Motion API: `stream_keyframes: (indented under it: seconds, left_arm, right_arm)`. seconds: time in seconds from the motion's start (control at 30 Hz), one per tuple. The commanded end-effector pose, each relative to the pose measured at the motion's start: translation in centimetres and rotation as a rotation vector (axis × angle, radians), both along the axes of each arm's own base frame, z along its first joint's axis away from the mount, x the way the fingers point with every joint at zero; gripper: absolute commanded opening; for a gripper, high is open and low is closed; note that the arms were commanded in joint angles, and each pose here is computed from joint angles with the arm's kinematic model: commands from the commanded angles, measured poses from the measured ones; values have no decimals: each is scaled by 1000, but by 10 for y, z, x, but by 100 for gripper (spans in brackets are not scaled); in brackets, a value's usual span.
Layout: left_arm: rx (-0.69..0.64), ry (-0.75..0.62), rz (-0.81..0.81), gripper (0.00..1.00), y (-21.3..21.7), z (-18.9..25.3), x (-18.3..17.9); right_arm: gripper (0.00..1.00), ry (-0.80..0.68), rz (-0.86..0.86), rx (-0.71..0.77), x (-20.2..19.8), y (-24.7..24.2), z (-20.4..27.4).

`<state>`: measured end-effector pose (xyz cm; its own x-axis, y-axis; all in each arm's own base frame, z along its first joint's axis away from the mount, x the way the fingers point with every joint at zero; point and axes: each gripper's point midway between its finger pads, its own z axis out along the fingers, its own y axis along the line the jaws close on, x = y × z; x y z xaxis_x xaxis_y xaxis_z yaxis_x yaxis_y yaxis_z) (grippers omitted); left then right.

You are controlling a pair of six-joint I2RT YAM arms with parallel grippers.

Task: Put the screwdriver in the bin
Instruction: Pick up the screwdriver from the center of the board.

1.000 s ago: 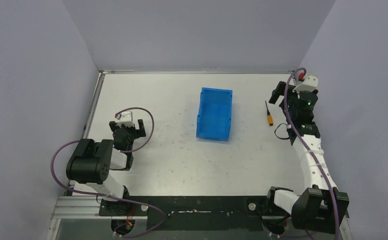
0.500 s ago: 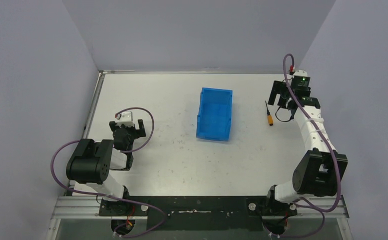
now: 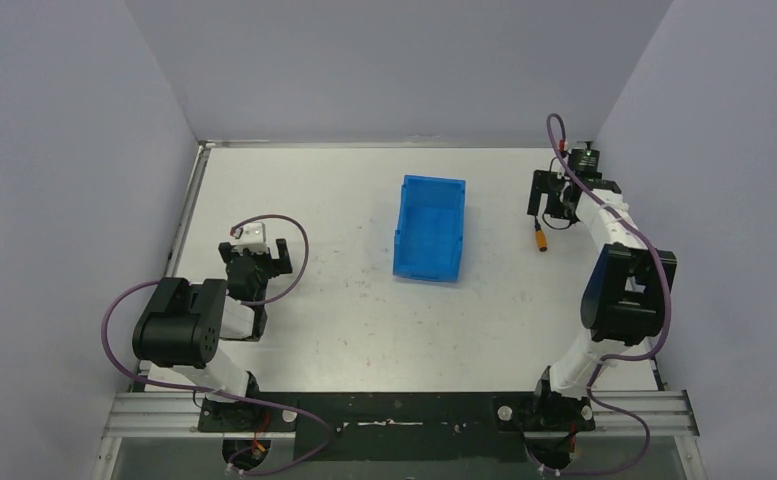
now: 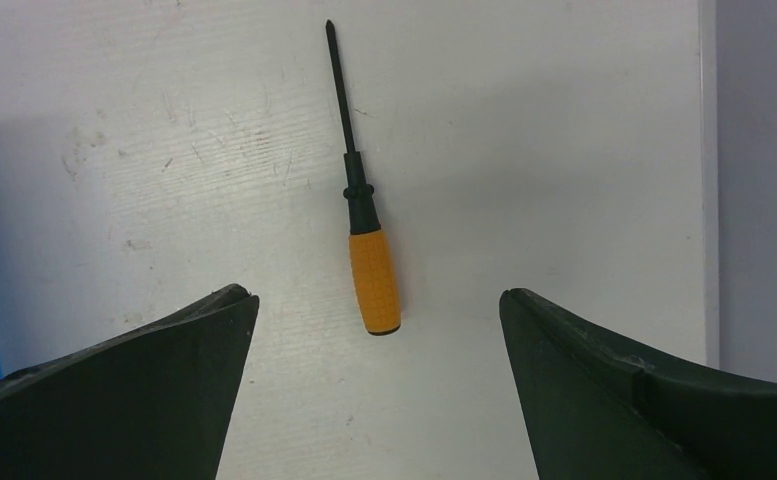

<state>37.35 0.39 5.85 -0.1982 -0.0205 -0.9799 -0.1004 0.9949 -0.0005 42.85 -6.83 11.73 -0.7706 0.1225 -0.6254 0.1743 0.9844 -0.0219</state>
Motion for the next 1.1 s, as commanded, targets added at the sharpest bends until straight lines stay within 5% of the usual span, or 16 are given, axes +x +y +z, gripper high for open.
stream_keyframes:
  seconds: [0.0, 0.67, 0.83, 1.07]
  left_arm:
    - [-2, -55, 3, 97, 0, 15, 7]
    - [-1, -56, 4, 97, 0, 15, 7]
    - [-2, -56, 3, 97, 0, 15, 7]
    - [-1, -56, 2, 97, -1, 15, 7]
  right_arm:
    - [96, -14, 19, -15, 16, -5, 1]
    - [84, 150, 42, 21, 18, -5, -88]
    - [65, 181, 40, 33, 15, -5, -104]
    - [21, 206, 36, 34, 13, -7, -109]
